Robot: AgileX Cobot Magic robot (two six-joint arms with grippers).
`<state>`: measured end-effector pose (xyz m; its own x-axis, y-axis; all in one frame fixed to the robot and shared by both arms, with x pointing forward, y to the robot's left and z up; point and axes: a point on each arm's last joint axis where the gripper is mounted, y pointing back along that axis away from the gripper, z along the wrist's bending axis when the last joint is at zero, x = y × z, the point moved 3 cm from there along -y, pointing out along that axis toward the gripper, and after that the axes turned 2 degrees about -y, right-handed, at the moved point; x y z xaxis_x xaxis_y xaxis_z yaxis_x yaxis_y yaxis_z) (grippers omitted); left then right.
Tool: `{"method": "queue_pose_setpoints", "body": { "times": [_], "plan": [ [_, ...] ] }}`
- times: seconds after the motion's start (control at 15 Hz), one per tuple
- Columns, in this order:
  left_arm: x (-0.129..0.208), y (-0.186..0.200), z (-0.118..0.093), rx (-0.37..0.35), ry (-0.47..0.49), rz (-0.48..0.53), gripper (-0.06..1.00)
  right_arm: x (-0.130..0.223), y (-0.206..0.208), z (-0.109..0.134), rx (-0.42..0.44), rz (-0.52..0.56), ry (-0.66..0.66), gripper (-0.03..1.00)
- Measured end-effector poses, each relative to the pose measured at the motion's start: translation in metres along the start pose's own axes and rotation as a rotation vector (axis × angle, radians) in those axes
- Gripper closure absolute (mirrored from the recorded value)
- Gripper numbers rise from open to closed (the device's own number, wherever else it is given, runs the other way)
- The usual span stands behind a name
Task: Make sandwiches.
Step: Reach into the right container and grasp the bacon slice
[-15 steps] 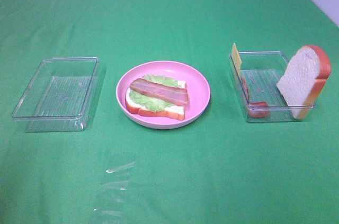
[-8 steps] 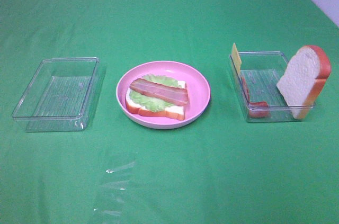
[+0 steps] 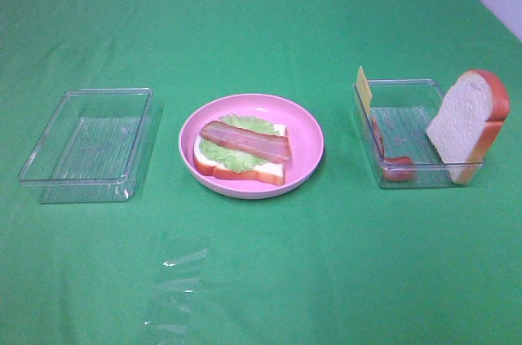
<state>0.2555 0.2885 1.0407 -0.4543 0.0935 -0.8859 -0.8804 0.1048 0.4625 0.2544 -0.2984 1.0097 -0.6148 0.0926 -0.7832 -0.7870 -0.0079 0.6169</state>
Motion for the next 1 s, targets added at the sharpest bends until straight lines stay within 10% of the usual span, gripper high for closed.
{"method": "queue_pose_setpoints", "body": {
  "times": [0.67,1.0],
  "plan": [
    [0.0,0.0,0.0,-0.013,0.007,0.001,-0.04,0.0,0.0,0.0,0.0,-0.003,0.0,-0.01],
    [0.0,0.0,0.0,-0.013,0.007,0.001,-0.04,-0.044,-0.022,0.011,-0.025,0.284,-0.031,-0.01]
  ]
}}
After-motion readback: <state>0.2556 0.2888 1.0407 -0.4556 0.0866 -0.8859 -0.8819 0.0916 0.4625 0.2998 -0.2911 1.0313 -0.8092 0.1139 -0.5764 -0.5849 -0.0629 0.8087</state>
